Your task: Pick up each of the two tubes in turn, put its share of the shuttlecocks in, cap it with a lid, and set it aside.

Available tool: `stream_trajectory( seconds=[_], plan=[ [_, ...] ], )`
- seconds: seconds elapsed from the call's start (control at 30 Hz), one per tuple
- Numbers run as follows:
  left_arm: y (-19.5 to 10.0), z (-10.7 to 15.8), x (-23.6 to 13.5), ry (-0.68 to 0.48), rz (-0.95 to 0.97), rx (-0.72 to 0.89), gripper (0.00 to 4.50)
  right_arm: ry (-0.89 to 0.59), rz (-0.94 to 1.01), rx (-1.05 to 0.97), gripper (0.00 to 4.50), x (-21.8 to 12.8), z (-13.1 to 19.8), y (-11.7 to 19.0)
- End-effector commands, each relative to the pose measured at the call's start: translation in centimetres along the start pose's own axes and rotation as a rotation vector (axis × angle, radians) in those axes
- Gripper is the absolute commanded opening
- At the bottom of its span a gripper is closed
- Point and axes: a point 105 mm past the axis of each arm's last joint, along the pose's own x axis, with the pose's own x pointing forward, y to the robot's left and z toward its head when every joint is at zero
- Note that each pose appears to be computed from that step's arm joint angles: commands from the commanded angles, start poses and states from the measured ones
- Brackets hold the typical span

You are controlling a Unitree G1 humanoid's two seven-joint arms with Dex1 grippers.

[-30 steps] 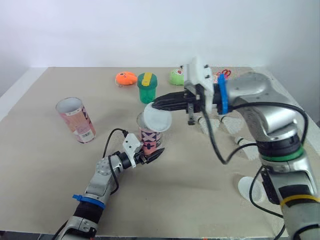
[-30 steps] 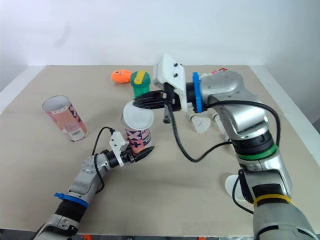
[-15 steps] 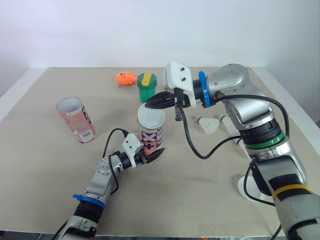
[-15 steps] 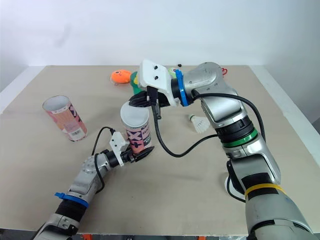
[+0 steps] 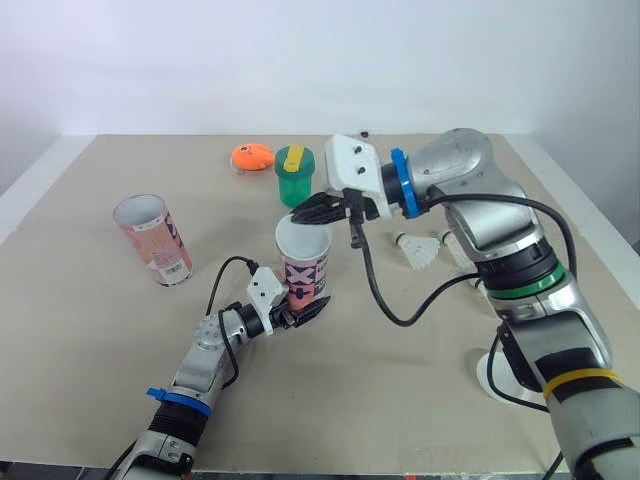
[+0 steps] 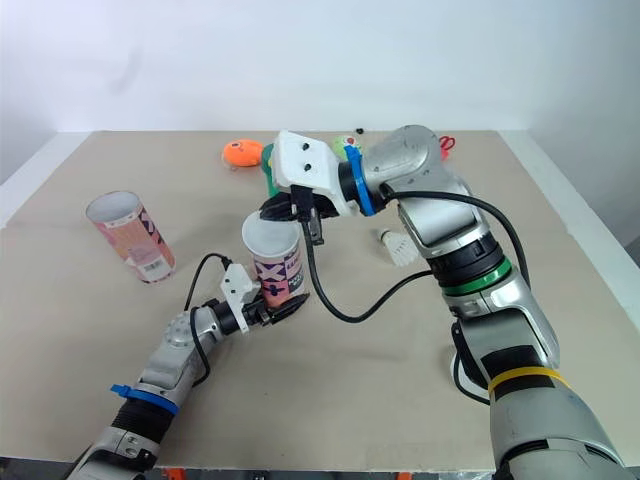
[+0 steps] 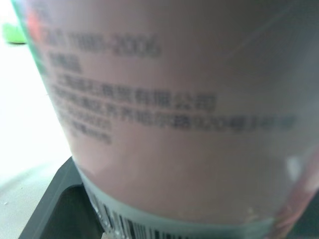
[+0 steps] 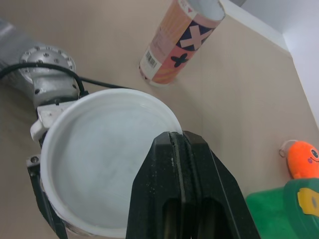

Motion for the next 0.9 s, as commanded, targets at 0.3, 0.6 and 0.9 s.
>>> stream_trajectory(
  seconds=[0.3, 0.6, 0.9],
  plan=[
    [-0.7, -3.8, -1.1, 0.124, 0.015, -0.099, 3.37, 0.009, 0.004, -0.082, 0.05, 0.0, 0.8, -0.1],
    [-0.8, -3.8, -1.1, 0.122, 0.016, -0.102, 3.37, 0.035, 0.014, -0.109, 0.05, 0.2, 0.4, 0.1],
    [-0.8, -3.8, -1.0, 0.123, 0.013, -0.103, 3.37, 0.068, 0.016, -0.12, 0.05, 0.4, -0.3, 0.3]
  ],
)
